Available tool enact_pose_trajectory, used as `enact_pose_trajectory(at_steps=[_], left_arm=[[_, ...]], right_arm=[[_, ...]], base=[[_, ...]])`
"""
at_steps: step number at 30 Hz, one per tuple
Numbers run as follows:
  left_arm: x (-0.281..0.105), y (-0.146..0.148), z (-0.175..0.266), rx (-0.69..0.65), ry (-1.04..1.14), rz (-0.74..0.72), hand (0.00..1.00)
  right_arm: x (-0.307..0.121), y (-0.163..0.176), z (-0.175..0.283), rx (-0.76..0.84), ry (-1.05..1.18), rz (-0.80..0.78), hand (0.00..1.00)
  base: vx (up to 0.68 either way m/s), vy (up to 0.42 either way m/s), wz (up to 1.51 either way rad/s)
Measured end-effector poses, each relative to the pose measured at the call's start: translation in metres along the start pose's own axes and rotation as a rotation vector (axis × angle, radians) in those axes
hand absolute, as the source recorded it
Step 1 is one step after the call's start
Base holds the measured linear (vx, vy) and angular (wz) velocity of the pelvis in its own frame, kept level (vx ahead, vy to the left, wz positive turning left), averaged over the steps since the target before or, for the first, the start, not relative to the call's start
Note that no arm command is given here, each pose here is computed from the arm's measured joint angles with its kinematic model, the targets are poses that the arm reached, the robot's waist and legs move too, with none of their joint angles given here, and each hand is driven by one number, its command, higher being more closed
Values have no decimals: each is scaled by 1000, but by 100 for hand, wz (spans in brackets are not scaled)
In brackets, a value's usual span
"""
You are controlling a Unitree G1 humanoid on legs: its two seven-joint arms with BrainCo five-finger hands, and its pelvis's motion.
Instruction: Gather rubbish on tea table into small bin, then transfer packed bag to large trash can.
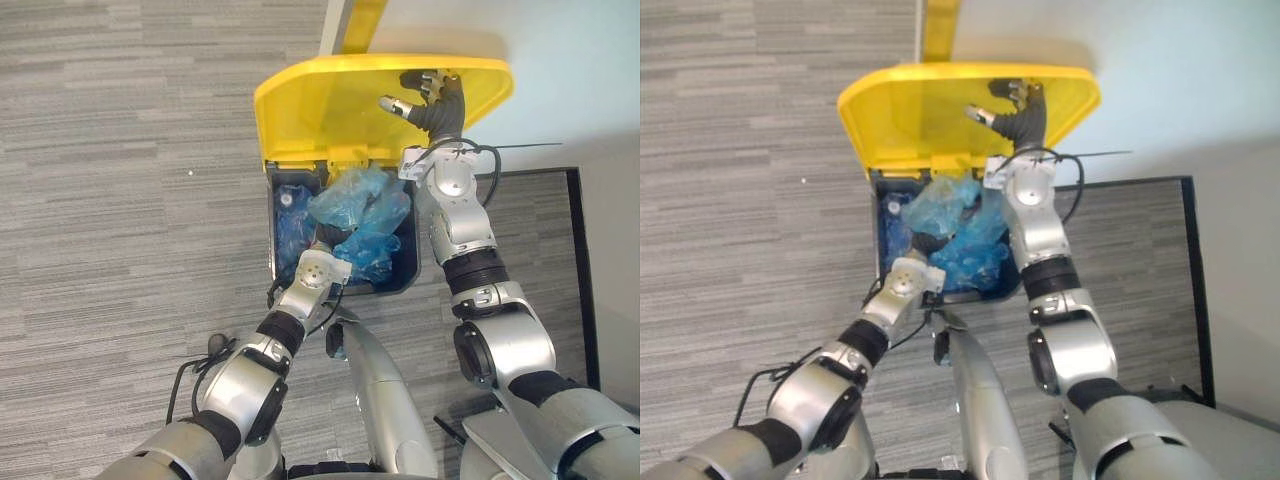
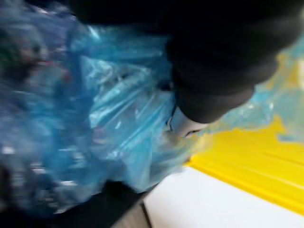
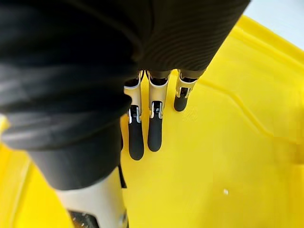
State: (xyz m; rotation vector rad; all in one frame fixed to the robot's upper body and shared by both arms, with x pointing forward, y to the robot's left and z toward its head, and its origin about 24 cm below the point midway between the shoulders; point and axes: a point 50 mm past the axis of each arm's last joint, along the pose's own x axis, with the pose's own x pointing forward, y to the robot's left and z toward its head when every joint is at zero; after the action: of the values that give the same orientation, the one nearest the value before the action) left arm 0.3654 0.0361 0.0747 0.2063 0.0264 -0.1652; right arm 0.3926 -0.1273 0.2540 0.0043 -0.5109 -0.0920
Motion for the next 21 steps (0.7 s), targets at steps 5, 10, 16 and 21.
enact_pose_trajectory(at_steps=[5,10,16,21], left_arm=[[1,4,-3,108,18,8,0],[2,3,0,221,8,5,0],[3,5,4,311,-9,19,0],[3,4,19,481,-102,52,0]], right_arm=[[-2,12,9,9,-51,78,0],[-3,17,10,20,-56,116,0],[-7,15,2,14,-37,121,0],[-21,12,-20,-11,19,133,0]], base=[[-12,-5,-8],[35,-19,-2],[31,5,10],[3,19,18]])
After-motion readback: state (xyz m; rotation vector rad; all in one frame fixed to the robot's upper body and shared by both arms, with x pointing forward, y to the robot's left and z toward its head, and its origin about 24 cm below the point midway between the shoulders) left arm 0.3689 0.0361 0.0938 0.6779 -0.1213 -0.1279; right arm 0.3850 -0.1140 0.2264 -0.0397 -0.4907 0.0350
